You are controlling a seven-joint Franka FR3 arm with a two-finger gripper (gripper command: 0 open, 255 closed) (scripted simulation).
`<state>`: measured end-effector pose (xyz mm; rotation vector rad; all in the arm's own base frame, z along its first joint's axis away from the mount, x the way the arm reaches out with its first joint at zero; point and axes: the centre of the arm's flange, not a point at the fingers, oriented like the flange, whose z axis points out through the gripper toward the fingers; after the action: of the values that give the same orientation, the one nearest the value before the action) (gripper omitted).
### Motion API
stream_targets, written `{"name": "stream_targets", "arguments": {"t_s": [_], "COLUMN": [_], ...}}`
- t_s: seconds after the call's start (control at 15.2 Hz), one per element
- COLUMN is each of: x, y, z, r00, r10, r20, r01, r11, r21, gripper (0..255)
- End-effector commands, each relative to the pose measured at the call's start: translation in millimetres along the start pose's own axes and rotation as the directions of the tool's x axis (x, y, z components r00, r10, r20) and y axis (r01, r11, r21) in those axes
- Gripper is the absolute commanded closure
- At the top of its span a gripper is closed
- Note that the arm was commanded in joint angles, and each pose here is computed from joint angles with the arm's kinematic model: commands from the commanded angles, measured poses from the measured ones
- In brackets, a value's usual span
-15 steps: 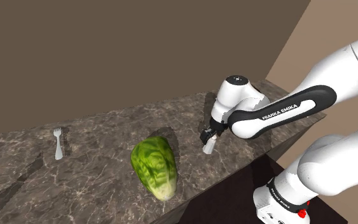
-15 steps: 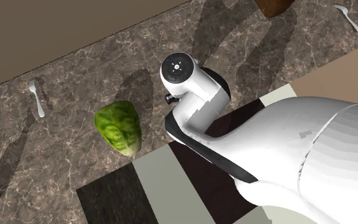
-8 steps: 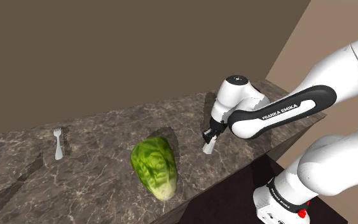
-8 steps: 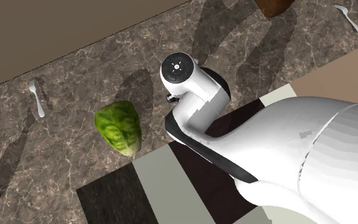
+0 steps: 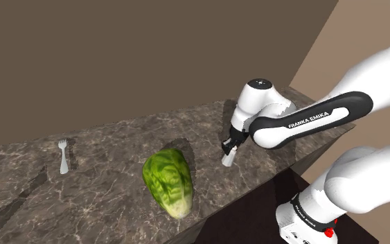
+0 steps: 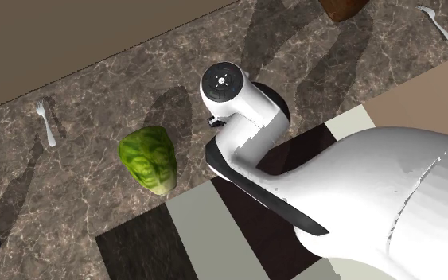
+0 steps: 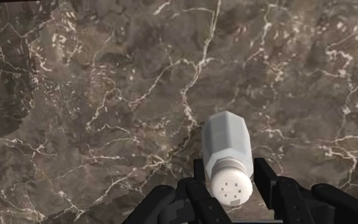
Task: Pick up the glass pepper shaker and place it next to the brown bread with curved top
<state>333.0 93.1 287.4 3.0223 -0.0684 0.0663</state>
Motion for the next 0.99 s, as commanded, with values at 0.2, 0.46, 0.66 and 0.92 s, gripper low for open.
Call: {"name": "stream_targets", "arguments": {"t_s": [0.2, 0.46, 0.66, 0.92], "x": [1, 2, 3, 4], "y": [3, 5, 7, 9], "z": [-25, -46, -62, -83], "r00": [1.0, 1.0, 1.0, 1.0], "r10": [0.0, 0.0, 0.0, 0.0], "r20": [0.001, 0.001, 0.001, 0.001], "r01": [0.0, 0.0, 0.0, 0.0], "r11": [1.0, 1.0, 1.0, 1.0], "r21": [0.0, 0.0, 0.0, 0.0], "gripper": [255, 255, 255, 255]}}
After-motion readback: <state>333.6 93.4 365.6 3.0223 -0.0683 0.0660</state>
